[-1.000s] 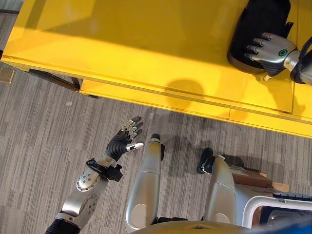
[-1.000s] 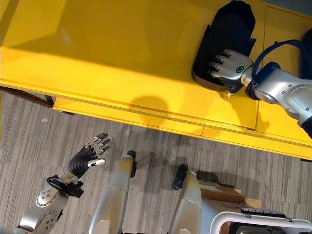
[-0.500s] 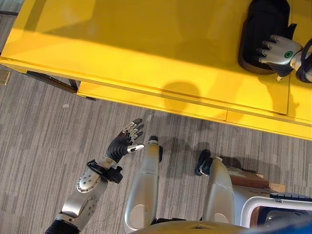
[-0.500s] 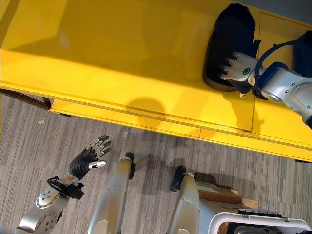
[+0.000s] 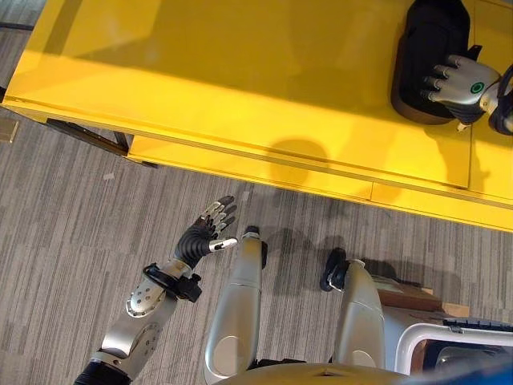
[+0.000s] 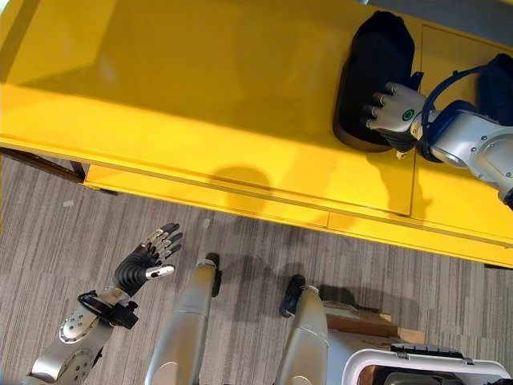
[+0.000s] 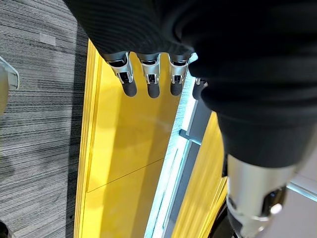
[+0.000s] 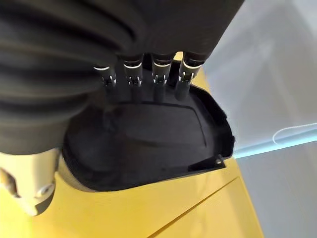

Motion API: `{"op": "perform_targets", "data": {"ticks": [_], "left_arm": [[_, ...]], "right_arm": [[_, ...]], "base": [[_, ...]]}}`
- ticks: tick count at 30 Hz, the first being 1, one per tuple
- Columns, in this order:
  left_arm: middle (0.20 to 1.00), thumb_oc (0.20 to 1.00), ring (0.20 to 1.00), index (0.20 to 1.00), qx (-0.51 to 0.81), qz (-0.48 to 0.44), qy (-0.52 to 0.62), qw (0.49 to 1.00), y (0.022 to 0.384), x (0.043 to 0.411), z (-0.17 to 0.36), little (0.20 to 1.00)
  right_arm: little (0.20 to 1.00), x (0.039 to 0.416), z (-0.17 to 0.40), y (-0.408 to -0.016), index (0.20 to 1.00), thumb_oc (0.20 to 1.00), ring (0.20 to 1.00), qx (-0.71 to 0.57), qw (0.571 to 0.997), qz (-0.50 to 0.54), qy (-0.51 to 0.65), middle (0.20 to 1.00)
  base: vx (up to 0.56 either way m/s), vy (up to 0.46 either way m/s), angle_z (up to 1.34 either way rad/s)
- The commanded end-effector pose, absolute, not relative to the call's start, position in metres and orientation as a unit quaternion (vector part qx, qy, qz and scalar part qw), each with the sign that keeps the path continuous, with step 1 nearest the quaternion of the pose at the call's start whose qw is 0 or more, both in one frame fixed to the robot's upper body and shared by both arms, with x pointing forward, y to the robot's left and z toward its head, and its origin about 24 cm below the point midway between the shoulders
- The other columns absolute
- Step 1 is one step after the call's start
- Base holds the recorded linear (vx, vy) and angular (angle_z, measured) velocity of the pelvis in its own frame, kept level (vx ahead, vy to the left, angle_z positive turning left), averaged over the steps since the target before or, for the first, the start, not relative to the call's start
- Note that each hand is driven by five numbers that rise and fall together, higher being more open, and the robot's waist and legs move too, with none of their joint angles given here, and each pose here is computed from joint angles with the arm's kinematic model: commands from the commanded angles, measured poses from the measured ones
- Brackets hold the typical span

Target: Move parts from the plastic box to the shelf.

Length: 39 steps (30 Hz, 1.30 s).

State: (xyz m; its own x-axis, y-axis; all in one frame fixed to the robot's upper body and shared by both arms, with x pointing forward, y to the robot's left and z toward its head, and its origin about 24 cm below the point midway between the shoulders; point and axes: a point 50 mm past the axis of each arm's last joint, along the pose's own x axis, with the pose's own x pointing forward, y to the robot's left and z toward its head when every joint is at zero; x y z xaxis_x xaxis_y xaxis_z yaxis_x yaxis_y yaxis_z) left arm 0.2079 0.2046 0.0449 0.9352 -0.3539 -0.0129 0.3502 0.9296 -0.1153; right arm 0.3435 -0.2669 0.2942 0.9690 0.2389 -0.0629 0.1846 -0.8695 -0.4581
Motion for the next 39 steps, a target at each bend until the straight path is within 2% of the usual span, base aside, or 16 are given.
{"op": "perform_targets", "data": {"ticks": [1,7,15,22,23,24,25,26,28,29,31,32,36,37,38,39], "left_arm": [[1.0,1.0,1.0,1.0,-0.045,-0.185,-0.003,0.982,0.205,0.203,0.049,1.0],[1.0,1.0,1.0,1.0,-0.053,-0.173,-0.009,0.983,0.207,0.203,0.05,1.0],[1.0,1.0,1.0,1.0,-0.05,-0.172,-0.007,0.984,0.209,0.202,0.049,1.0],[1.0,1.0,1.0,1.0,-0.063,-0.161,-0.016,0.985,0.209,0.202,0.05,1.0],[1.0,1.0,1.0,1.0,-0.071,-0.153,-0.021,0.985,0.21,0.202,0.051,1.0],[1.0,1.0,1.0,1.0,-0.075,-0.145,-0.023,0.986,0.212,0.201,0.051,1.0],[1.0,1.0,1.0,1.0,-0.07,-0.149,-0.021,0.986,0.212,0.201,0.052,1.0],[1.0,1.0,1.0,1.0,-0.078,-0.139,-0.024,0.987,0.213,0.202,0.051,1.0],[1.0,1.0,1.0,1.0,-0.079,-0.143,-0.024,0.986,0.213,0.203,0.051,1.0],[1.0,1.0,1.0,1.0,-0.082,-0.145,-0.021,0.986,0.212,0.203,0.048,1.0],[1.0,1.0,1.0,1.0,-0.09,-0.144,-0.021,0.985,0.21,0.204,0.047,1.0],[1.0,1.0,1.0,1.0,-0.095,-0.143,-0.02,0.985,0.209,0.204,0.045,1.0],[1.0,1.0,1.0,1.0,-0.115,-0.134,-0.012,0.984,0.206,0.202,0.038,1.0],[1.0,1.0,1.0,1.0,-0.118,-0.127,-0.013,0.985,0.207,0.202,0.037,1.0],[1.0,1.0,1.0,1.0,-0.121,-0.119,-0.011,0.985,0.209,0.2,0.035,1.0],[1.0,1.0,1.0,1.0,-0.116,-0.114,-0.012,0.987,0.211,0.198,0.034,1.0]], "right_arm": [[1.0,0.33,0.342,-0.264,1.0,1.0,1.0,-0.946,0.277,-0.042,-0.164,1.0],[1.0,0.31,0.35,-0.253,1.0,1.0,1.0,-0.922,0.313,-0.048,-0.224,1.0],[1.0,0.298,0.357,-0.265,1.0,1.0,1.0,-0.921,0.316,-0.066,-0.218,1.0],[1.0,0.286,0.359,-0.268,1.0,1.0,1.0,-0.905,0.349,-0.073,-0.231,1.0],[1.0,0.284,0.354,-0.27,1.0,1.0,1.0,-0.889,0.381,-0.075,-0.242,1.0],[1.0,0.278,0.343,-0.271,1.0,1.0,1.0,-0.861,0.432,-0.071,-0.259,1.0],[1.0,0.275,0.34,-0.274,1.0,1.0,1.0,-0.86,0.437,-0.074,-0.255,1.0],[1.0,0.271,0.323,-0.278,1.0,1.0,1.0,-0.808,0.518,-0.068,-0.274,1.0],[1.0,0.261,0.302,-0.286,1.0,1.0,1.0,-0.767,0.578,-0.065,-0.272,1.0],[1.0,0.249,0.273,-0.292,1.0,1.0,1.0,-0.707,0.655,-0.047,-0.262,1.0],[1.0,0.243,0.25,-0.292,1.0,1.0,1.0,-0.653,0.712,-0.032,-0.257,1.0],[1.0,0.239,0.232,-0.292,1.0,1.0,1.0,-0.598,0.762,-0.02,-0.248,1.0],[1.0,0.224,0.183,-0.287,1.0,1.0,1.0,-0.446,0.869,0.006,-0.216,1.0],[1.0,0.219,0.175,-0.287,1.0,1.0,1.0,-0.42,0.883,0.003,-0.209,1.0],[1.0,0.213,0.153,-0.283,1.0,1.0,1.0,-0.353,0.917,0.017,-0.186,1.0],[1.0,0.206,0.143,-0.277,1.0,1.0,1.0,-0.324,0.93,0.026,-0.173,1.0]], "base": [[0.0,0.0,0.0],[-0.01,0.004,0.0],[-0.01,0.004,-0.01],[-0.01,-0.005,-0.02],[0.01,-0.038,-0.04],[0.01,-0.035,-0.04],[0.02,-0.032,-0.04],[0.03,-0.027,-0.09],[0.06,-0.04,-0.12],[0.08,-0.047,-0.21],[0.08,-0.052,-0.15],[0.09,-0.047,-0.02],[0.08,-0.054,-0.01],[0.1,-0.062,0.03],[0.13,-0.071,-0.04],[0.11,-0.06,-0.16]]}}
